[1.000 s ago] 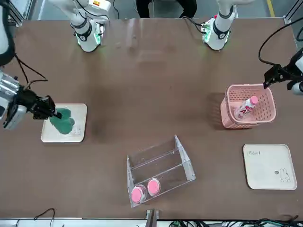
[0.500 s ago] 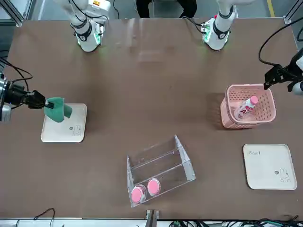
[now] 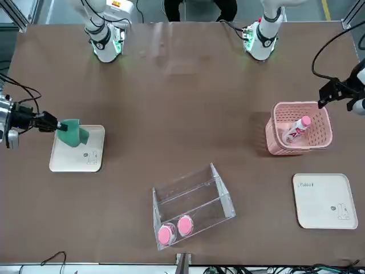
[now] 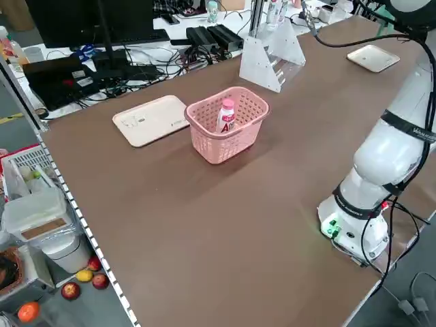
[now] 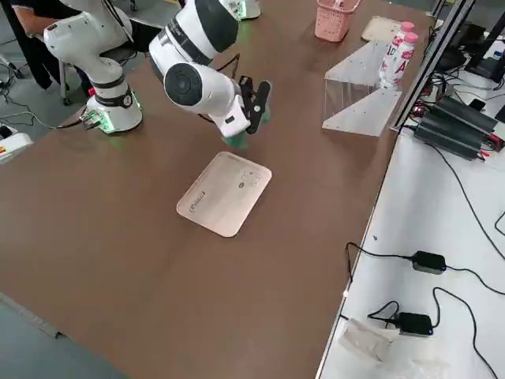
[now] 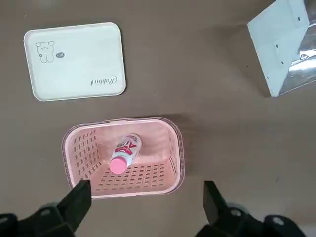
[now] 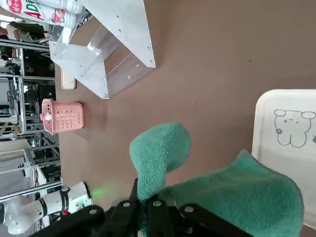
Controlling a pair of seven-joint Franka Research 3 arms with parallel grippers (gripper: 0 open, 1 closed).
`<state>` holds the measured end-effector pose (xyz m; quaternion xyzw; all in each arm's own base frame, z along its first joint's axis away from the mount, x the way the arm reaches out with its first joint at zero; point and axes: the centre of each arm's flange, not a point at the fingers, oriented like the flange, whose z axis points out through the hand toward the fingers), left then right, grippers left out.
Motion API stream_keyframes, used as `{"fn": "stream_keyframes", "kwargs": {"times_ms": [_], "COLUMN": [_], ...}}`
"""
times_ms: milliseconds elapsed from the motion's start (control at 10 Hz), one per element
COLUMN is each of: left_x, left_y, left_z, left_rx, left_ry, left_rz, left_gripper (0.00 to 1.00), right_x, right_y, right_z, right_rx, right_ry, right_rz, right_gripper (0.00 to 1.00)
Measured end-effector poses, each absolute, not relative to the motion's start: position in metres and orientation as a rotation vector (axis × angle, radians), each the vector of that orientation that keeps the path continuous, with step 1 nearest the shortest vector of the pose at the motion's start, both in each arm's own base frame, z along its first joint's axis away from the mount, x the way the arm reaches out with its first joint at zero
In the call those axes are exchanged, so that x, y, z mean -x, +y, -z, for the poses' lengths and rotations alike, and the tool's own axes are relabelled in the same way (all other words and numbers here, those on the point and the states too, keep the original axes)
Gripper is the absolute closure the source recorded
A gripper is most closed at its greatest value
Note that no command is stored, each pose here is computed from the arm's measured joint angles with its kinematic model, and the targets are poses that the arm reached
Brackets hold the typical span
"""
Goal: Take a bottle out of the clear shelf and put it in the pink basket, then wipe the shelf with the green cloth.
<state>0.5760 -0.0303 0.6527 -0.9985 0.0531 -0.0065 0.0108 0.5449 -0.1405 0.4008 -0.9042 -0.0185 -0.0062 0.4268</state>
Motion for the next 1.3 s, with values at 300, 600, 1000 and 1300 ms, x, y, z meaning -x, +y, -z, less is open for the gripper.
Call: {"fn": "stream_keyframes", "kwargs": {"times_ms": [300,600,1000,1300], "left_x": [-0.576,-0.576,-0.576,-0.577], "left_y": [-0.032,-0.034,-0.033,-0.03], "left_z": [-0.653,-0.653,-0.653,-0.653], "left_rx": [3.115,3.115,3.115,3.116], "left_ry": [0.172,0.176,0.174,0.166], "left_rz": [0.023,0.027,0.028,0.028], "left_gripper": [0.0,0.0,0.0,0.0], "right_x": [-0.52,-0.496,-0.472,-0.467], "right_y": [-0.195,-0.234,-0.289,-0.322], "right_z": [-0.345,-0.291,-0.248,-0.221], "right_rx": [2.176,2.119,2.18,2.287], "right_ry": [-0.087,-0.088,-0.197,-0.3], "right_rz": [0.021,0.047,0.141,0.266], "right_gripper": [0.93,0.93,0.93,0.93]}}
